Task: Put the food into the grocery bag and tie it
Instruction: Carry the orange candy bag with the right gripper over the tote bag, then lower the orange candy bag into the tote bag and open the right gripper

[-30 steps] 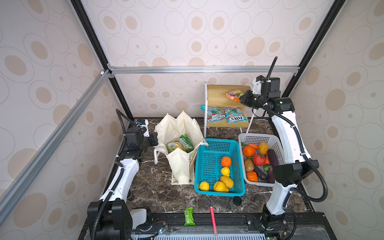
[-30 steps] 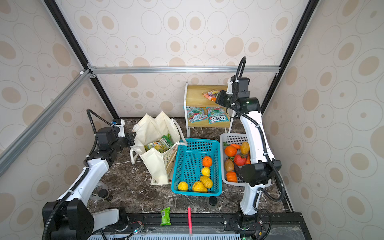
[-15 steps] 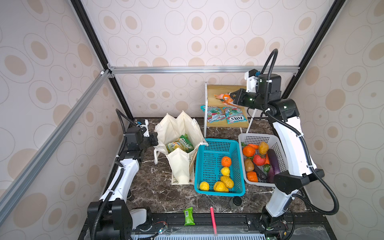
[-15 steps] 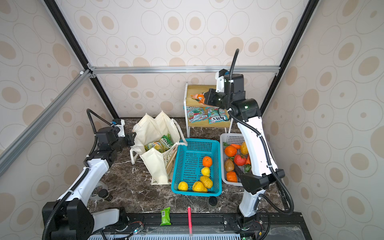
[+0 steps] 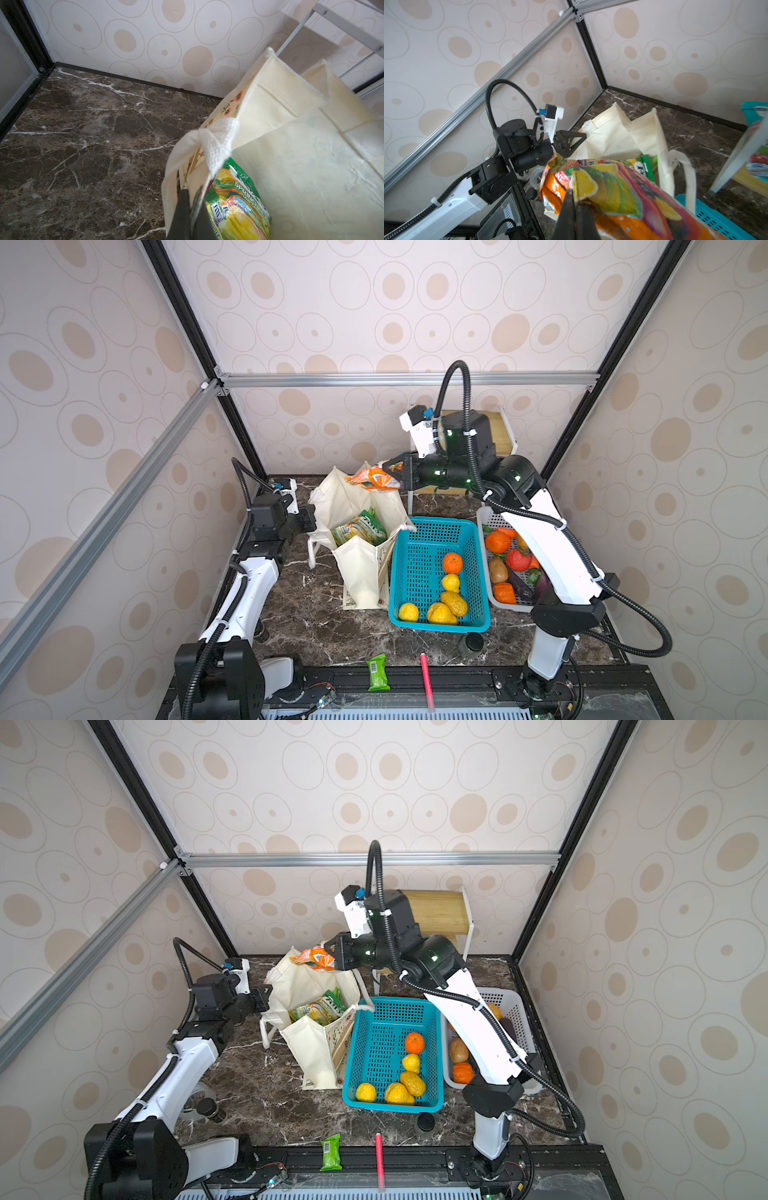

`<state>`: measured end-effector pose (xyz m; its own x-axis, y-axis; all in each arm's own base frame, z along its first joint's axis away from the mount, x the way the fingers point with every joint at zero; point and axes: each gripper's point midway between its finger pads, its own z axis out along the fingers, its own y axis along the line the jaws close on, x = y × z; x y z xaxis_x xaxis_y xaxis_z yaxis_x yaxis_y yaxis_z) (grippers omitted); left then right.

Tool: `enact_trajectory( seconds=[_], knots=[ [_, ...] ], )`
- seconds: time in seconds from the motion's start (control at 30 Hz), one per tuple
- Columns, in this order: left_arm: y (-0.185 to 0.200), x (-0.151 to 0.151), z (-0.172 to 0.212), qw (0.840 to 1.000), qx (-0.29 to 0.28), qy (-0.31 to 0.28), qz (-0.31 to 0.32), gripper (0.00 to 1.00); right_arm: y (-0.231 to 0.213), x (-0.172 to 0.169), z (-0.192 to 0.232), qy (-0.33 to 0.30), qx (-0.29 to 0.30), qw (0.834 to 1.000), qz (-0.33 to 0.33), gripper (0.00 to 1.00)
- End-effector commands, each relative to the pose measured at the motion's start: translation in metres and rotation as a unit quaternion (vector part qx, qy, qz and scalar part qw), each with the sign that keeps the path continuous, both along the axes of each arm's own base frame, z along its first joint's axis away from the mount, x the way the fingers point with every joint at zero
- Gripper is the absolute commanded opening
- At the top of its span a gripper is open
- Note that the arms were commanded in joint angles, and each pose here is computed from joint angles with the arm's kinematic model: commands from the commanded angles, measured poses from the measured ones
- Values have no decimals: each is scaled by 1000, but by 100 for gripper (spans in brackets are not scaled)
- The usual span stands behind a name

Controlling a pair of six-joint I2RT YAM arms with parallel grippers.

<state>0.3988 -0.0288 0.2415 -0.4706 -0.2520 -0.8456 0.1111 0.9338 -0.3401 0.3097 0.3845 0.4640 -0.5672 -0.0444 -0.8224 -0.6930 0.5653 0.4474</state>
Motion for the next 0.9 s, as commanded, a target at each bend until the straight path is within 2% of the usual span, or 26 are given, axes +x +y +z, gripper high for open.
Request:
enact_trajectory(
  seconds=[0.0, 0.13, 0.27, 0.53, 0.7, 0.87],
  knots=[
    [-3, -4, 5, 1000, 4, -7, -13, 0, 32, -5, -17, 12, 3, 999, 43, 0],
    [-3, -4, 6, 1000, 5, -8, -13, 0, 58, -9, -53, 62, 7, 995, 81, 0],
    [-4, -4, 7, 1000, 4, -10, -13, 0, 72, -3, -97, 106, -8, 991, 87, 0],
    [-4, -4, 8, 1000, 5, -11, -13, 0, 63, 8, -182, 146, -110, 982, 49, 0],
    [-4, -4, 9, 1000, 4, -12, -13, 0, 36, 7, -205, 118, -182, 976, 9, 0],
    [-3, -5, 9, 1000, 6, -13, -11, 0, 3, 16, -223, 91, -261, 960, -42, 0]
  ],
)
